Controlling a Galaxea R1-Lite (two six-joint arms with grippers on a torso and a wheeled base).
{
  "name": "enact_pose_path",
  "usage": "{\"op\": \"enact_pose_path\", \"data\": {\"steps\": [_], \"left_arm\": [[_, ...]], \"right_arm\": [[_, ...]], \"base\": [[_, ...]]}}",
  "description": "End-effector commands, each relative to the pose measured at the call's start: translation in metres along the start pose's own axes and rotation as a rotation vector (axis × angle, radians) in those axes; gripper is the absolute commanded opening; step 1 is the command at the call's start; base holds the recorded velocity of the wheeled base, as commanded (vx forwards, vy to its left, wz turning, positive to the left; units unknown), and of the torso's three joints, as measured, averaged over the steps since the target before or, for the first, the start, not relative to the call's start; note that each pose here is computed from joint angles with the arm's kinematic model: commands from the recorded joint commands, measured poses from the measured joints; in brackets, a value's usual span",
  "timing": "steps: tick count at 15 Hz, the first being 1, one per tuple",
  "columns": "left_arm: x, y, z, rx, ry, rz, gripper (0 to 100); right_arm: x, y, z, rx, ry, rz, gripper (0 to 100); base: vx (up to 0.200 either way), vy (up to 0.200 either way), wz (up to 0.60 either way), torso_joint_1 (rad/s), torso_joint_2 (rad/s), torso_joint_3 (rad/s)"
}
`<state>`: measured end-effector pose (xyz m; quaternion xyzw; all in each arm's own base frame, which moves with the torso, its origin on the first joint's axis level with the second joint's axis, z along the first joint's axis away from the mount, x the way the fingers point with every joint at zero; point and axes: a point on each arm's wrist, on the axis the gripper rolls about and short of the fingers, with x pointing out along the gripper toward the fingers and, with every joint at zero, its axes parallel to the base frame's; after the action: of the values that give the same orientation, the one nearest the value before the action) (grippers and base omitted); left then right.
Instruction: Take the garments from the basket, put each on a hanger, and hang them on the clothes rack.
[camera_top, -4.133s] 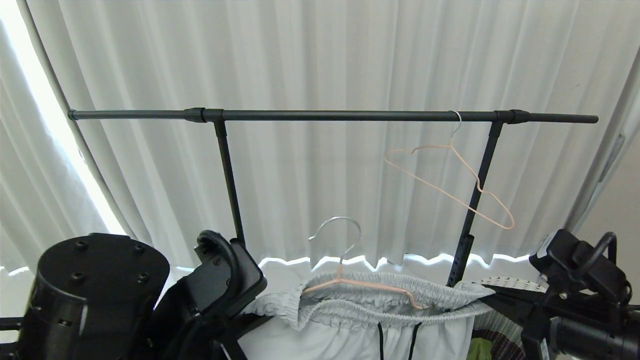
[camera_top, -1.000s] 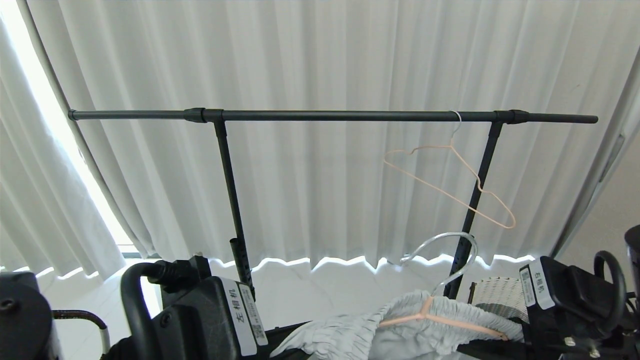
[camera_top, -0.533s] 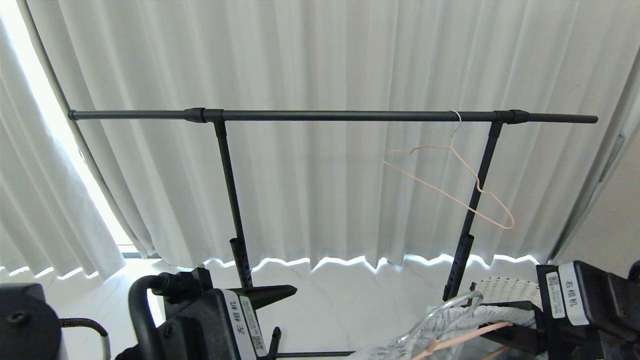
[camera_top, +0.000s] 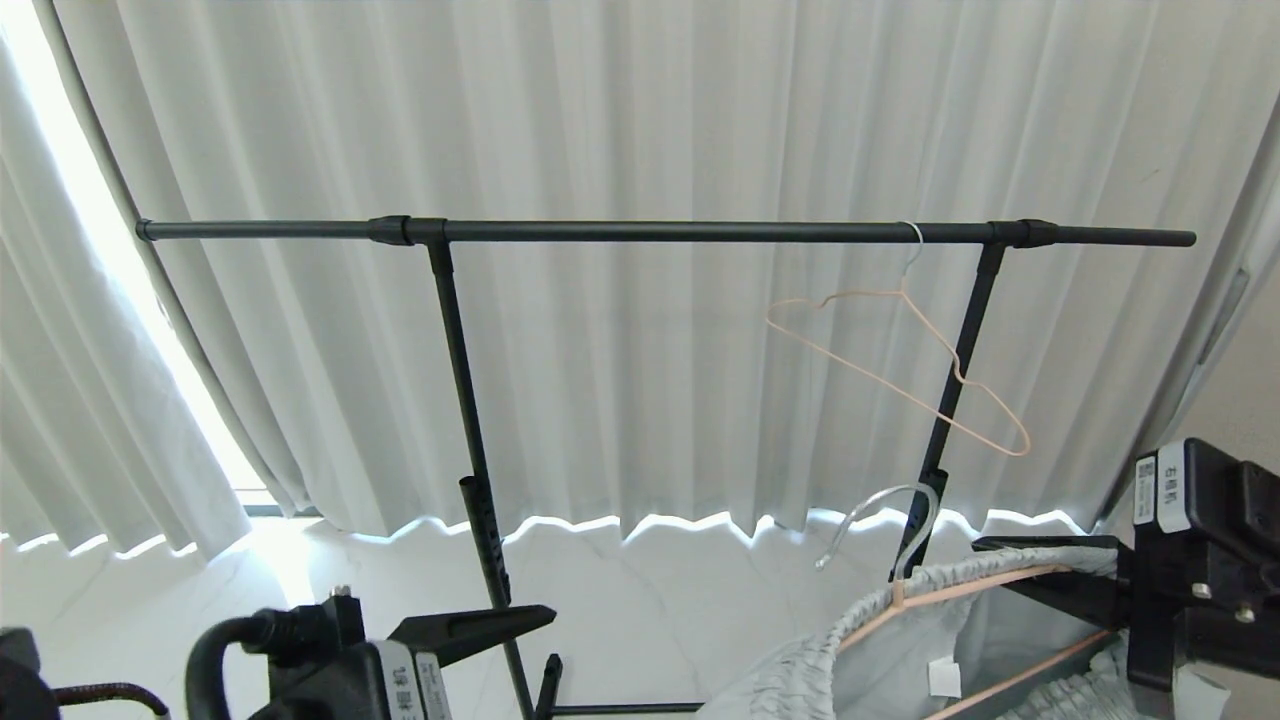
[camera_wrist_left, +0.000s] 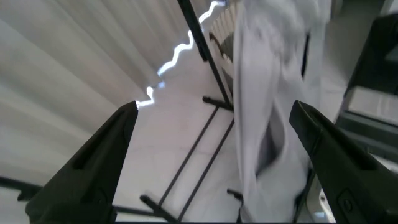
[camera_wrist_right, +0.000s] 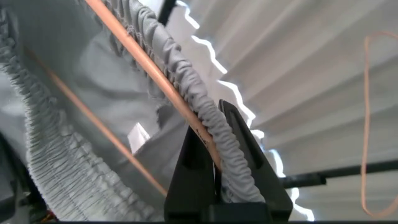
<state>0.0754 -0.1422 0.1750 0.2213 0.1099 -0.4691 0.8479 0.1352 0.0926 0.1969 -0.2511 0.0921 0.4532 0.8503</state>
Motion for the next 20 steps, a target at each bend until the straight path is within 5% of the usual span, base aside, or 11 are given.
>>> {"op": "enact_pose_path", "data": {"steps": [1, 4, 7, 10, 14, 16, 20], "left_arm": [[-0.010, -0.003, -0.019, 0.002, 0.027, -0.001, 100], [-0.010, -0.004, -0.031, 0.004, 0.068, 0.000, 100], [0.012, 0.004, -0.044, -0.026, 0.206, 0.046, 100], [0.024, 0.004, -0.049, -0.030, 0.269, 0.040, 100], [0.030, 0.021, -0.065, -0.094, 0.364, 0.134, 100], [0.029, 0.025, -0.067, -0.103, 0.375, 0.172, 100], [0.023, 0.028, -0.065, -0.086, 0.388, 0.308, 100]], "right_arm": [[-0.006, -0.004, 0.000, 0.008, -0.007, -0.035, 0], [-0.011, -0.006, 0.004, 0.036, -0.024, -0.062, 0], [-0.020, -0.007, 0.011, 0.109, -0.071, -0.082, 0], [-0.027, -0.005, 0.014, 0.160, -0.101, -0.087, 0], [-0.029, -0.005, 0.015, 0.191, -0.097, -0.102, 0], [-0.031, -0.009, 0.017, 0.248, 0.002, -0.188, 0], [-0.017, -0.027, 0.025, 0.503, 0.159, -0.391, 0]], "base": [[0.000, 0.000, 0.00, 0.000, 0.00, 0.000], [0.000, 0.000, 0.00, 0.000, 0.00, 0.000], [0.000, 0.000, 0.00, 0.000, 0.00, 0.000], [0.000, 0.000, 0.00, 0.000, 0.00, 0.000], [0.000, 0.000, 0.00, 0.000, 0.00, 0.000], [0.000, 0.000, 0.00, 0.000, 0.00, 0.000], [0.000, 0.000, 0.00, 0.000, 0.00, 0.000]]}}
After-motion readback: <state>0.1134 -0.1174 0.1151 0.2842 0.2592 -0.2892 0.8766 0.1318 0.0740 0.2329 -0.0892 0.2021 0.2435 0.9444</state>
